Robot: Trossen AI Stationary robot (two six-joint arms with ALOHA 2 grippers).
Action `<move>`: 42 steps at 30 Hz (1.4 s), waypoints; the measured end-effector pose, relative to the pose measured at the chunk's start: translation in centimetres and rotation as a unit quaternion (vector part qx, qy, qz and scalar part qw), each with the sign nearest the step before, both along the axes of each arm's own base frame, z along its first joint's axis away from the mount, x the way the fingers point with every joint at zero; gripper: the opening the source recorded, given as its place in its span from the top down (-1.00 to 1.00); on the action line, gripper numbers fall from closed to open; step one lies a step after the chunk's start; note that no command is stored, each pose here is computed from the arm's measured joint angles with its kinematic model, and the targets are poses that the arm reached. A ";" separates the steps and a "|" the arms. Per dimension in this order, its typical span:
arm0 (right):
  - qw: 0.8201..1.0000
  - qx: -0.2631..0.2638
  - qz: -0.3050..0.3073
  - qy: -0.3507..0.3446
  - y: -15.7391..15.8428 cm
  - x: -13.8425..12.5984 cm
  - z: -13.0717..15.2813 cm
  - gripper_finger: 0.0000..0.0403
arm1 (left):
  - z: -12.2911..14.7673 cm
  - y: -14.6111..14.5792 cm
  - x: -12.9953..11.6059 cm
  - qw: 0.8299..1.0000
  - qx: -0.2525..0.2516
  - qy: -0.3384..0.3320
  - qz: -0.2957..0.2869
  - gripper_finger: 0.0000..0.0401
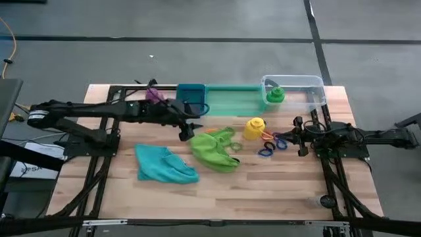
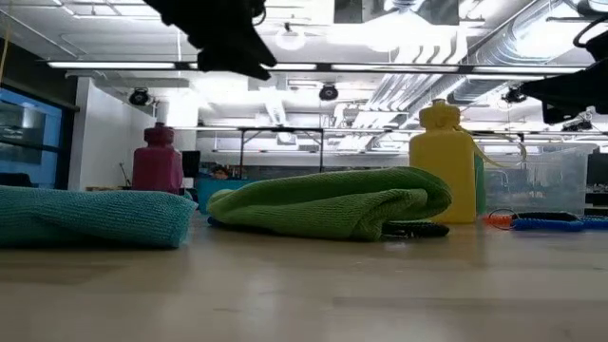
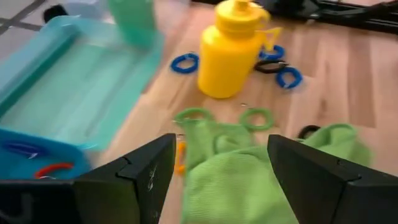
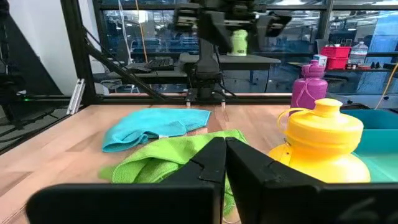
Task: Pick & Place Sports Items
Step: Put the green towel into the green bin
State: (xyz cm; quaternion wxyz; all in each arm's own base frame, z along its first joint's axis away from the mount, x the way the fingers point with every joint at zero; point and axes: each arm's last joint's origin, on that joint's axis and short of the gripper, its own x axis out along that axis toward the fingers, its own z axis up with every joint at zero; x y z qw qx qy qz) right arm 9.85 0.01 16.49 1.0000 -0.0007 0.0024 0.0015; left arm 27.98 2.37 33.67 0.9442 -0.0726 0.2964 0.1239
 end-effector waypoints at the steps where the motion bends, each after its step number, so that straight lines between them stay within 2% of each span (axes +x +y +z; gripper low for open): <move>1: 1.000 0.000 0.000 0.000 0.0 0.0 0.0 1.00 | 0.0 -0.3 0.0 1.000 -0.002 -0.001 -0.001 -0.03; 10: 1.000 0.000 0.000 0.000 0.0 0.0 0.0 1.00 | -1.2 -2.8 1.1 1.000 -0.018 0.017 -0.020 -0.03; 17: 1.000 0.000 0.000 0.000 0.0 0.0 0.0 1.00 | -3.5 -4.1 2.9 0.998 -0.043 0.050 -0.014 -0.03; 26: 1.000 0.000 0.000 0.000 0.0 0.0 0.0 1.00 | -7.0 -5.9 5.5 0.995 -0.049 0.085 -0.028 -0.03; 35: 1.000 0.000 0.000 0.000 0.0 0.0 0.0 1.00 | -10.2 -7.2 6.9 0.989 -0.056 0.130 -0.052 -0.03; 42: 1.000 0.000 0.000 0.000 0.0 0.0 0.0 1.00 | -12.2 -7.3 7.6 0.985 -0.061 0.159 -0.043 -0.03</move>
